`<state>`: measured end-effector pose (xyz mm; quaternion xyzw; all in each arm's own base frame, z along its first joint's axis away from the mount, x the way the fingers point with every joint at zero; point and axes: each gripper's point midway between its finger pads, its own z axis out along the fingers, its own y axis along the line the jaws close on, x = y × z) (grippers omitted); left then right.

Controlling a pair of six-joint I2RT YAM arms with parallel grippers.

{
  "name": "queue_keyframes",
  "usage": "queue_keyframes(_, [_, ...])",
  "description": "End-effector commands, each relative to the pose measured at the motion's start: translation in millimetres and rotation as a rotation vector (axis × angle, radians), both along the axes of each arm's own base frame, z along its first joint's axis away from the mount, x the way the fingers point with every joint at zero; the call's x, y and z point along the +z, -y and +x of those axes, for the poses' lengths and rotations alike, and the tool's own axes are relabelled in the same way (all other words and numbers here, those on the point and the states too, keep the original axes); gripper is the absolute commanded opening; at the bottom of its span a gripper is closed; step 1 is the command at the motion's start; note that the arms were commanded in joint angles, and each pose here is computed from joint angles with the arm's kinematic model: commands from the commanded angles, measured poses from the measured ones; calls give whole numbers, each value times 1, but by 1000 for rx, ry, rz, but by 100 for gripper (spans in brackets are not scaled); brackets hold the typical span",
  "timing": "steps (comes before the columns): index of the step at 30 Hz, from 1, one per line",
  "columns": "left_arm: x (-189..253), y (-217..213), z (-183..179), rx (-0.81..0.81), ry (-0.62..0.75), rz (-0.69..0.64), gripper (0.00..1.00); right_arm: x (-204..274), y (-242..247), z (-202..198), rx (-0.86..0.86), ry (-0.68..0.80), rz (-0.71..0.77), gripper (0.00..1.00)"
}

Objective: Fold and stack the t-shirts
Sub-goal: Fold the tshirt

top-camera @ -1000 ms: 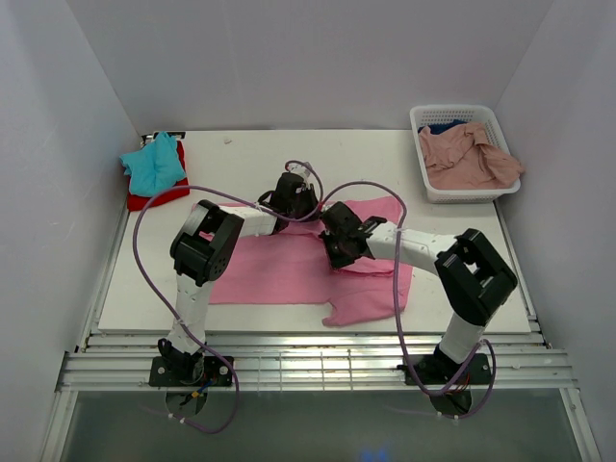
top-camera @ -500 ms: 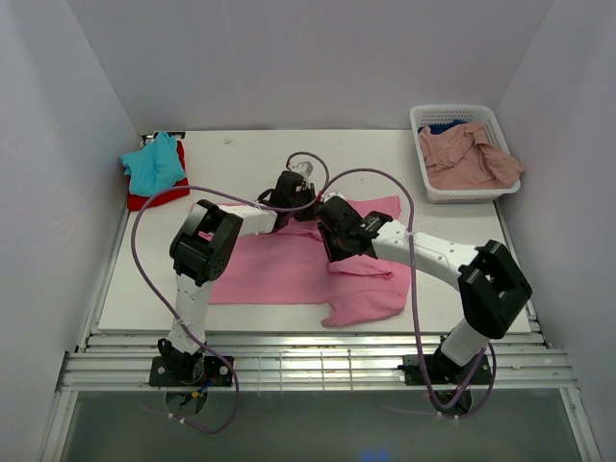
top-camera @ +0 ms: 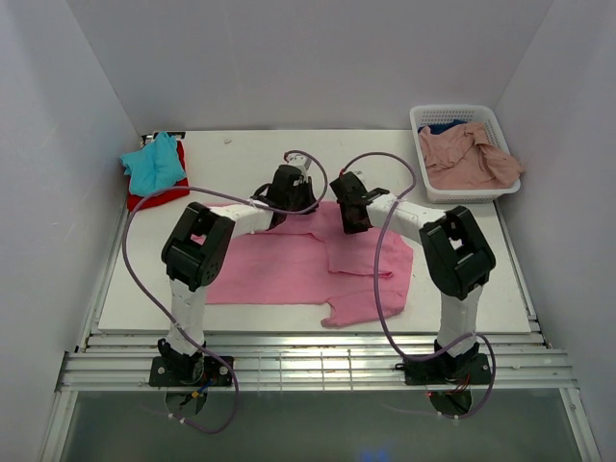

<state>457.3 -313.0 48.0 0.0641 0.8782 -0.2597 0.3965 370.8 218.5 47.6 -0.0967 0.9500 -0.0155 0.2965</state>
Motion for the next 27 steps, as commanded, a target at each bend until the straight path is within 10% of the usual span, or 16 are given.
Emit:
queue_keyframes(1, [92,-17,19,83,216,-7,0,9,-1,38,-22,51,42,8])
queue_keyframes(27, [-4,-245,-32,645,-87,444,0,-67,84,55,-208,-161,-31,8])
